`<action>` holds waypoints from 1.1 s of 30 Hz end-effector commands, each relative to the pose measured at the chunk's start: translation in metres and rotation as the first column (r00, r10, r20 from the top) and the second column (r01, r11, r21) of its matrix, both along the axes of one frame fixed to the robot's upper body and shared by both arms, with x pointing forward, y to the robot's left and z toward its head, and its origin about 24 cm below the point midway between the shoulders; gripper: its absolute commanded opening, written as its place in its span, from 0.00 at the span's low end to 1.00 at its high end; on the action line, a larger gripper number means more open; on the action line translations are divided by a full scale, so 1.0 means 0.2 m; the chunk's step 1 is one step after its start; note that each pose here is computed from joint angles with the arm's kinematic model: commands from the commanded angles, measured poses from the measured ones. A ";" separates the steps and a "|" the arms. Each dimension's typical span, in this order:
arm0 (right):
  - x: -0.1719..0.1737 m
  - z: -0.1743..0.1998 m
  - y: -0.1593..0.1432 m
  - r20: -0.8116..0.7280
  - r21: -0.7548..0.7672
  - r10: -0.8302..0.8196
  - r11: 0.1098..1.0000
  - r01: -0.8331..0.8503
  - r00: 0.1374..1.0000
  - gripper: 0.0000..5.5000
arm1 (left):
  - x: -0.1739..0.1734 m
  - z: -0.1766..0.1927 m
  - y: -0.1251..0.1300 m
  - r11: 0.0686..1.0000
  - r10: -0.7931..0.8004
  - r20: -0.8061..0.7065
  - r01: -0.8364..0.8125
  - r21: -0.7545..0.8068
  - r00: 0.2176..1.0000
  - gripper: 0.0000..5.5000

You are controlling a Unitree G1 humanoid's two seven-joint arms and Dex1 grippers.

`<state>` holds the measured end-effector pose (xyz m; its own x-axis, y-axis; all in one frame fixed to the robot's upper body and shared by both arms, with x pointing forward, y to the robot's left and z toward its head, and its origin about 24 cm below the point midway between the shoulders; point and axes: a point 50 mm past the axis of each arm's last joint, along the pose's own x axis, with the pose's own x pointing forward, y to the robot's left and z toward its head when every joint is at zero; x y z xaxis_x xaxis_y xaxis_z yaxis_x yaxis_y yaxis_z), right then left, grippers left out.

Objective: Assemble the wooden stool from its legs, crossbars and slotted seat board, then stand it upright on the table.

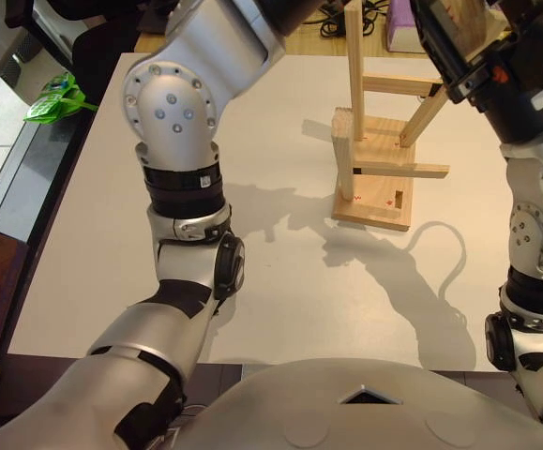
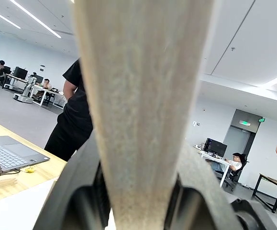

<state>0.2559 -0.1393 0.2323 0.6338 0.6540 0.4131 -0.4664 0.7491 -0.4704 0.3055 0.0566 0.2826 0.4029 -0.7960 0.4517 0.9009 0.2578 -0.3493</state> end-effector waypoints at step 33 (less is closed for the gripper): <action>0.02 0.28 -0.14 -0.454 0.045 0.545 0.804 -0.593 0.704 0.97 | -0.03 -0.15 0.04 0.715 -0.463 0.380 0.085 0.693 0.801 0.19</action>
